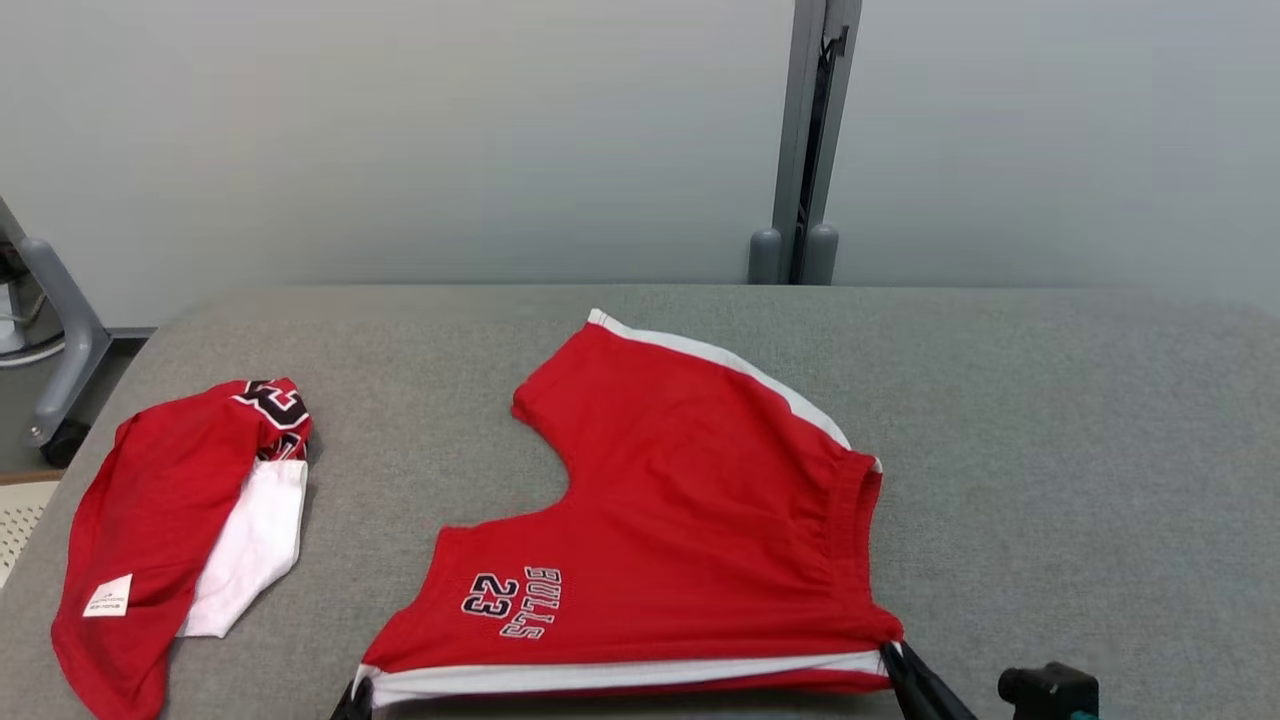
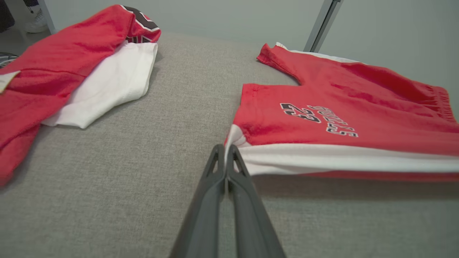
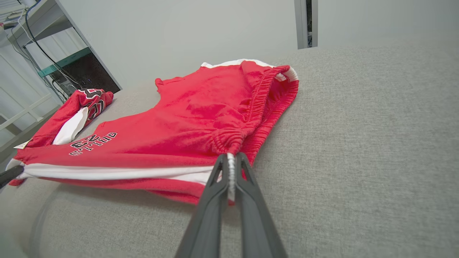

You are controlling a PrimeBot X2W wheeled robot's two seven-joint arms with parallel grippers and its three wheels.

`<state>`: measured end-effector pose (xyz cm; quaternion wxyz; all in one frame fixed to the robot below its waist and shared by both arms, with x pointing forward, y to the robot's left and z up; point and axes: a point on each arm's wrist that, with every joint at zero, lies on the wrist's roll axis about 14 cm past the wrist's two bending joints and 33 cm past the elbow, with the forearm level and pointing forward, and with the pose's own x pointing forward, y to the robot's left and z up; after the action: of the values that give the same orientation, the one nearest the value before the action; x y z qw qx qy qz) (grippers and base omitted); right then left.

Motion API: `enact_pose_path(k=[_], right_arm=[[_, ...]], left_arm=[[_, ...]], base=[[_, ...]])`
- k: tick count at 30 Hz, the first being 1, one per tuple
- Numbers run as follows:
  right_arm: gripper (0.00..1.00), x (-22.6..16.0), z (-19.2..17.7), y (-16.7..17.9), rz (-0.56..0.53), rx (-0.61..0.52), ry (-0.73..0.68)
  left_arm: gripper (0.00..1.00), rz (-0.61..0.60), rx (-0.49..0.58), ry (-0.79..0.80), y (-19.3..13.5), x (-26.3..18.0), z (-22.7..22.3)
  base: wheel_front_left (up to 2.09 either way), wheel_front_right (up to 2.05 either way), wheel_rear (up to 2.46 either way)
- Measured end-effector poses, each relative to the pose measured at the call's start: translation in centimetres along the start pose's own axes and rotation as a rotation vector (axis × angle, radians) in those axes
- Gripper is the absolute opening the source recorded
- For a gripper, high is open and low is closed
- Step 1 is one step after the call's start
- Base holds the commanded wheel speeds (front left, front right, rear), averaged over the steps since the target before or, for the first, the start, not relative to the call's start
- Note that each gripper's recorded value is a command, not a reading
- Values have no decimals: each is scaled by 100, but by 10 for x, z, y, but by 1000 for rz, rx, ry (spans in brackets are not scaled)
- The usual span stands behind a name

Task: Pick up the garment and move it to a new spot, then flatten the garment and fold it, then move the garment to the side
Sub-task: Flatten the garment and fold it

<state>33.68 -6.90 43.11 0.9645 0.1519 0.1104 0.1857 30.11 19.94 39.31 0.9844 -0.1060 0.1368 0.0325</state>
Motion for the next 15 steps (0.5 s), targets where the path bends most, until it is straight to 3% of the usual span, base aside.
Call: enact_pose_path(k=[8,15], right_arm=[[0,-28,-20,7,-3,28,30],[0,-21,-10,1,-23,62,0]], left_arm=[[0,11,-17,-1,4,-20,-9],[0,5,-11,-57,2,0,16]], base=[[0,0,0],[0,0,0]])
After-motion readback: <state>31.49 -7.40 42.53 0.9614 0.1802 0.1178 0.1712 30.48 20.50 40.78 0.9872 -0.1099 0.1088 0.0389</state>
